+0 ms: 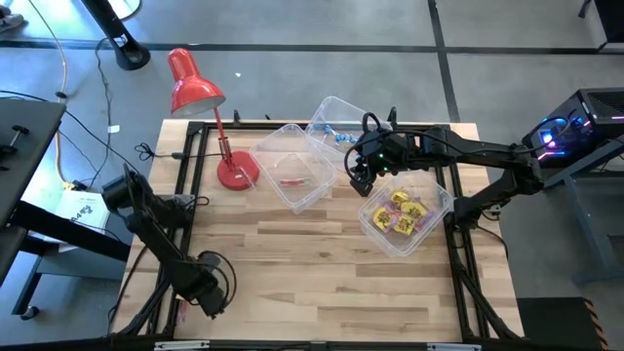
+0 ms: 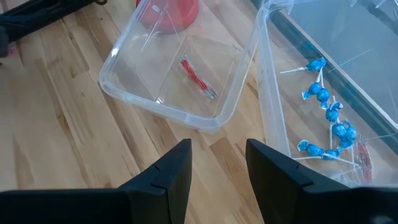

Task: Sort candy
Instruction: Put the red candy into the left transparent bin

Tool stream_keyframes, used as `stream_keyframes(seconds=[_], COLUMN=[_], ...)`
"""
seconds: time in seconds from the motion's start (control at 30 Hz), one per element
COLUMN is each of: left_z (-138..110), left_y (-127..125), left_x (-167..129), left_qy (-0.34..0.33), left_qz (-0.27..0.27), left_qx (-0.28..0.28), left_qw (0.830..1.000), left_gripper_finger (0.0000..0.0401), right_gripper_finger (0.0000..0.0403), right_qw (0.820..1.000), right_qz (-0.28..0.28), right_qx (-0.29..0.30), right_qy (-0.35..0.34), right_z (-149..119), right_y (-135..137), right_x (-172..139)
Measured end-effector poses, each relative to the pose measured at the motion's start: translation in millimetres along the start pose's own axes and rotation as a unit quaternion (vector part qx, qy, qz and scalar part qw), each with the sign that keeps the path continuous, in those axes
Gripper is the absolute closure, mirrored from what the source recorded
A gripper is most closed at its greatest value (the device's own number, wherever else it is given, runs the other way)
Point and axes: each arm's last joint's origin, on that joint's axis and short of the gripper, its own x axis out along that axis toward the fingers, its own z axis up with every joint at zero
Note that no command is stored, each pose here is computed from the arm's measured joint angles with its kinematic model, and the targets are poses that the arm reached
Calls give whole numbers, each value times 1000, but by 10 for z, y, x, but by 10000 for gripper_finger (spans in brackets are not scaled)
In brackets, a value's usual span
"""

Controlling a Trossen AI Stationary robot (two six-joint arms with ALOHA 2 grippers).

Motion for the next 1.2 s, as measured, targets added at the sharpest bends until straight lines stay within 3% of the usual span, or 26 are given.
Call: stream_keyframes(seconds=[0.27, 0.43, 0.57, 0.83, 1.03, 1.2], left_z=[70, 83, 103, 241, 319, 182], left_y=[40, 46, 25, 53, 9, 50], left_x=[249, 226, 98, -227, -308, -434], left_qy=[49, 39, 30, -59, -51, -48], left_qz=[-23, -50, -109, -215, -244, -238], left_qx=[-56, -52, -59, -109, -99, -94], left_qw=[997, 997, 992, 969, 963, 966], left_gripper_finger=[188, 201, 230, 264, 265, 265], right_gripper_finger=[258, 258, 258, 258, 258, 258], right_qw=[1000, 1000, 1000, 1000, 1000, 1000], right_qz=[0, 1, 1, -1, -1, -2], right_qx=[5, 11, 11, 12, 20, 20], right_qy=[0, 3, 5, 1, 1, 2], right_z=[-1, -7, -9, -3, -5, -6], right_y=[1, 5, 5, 6, 5, 4], right_x=[2, 0, 0, 2, 1, 1])
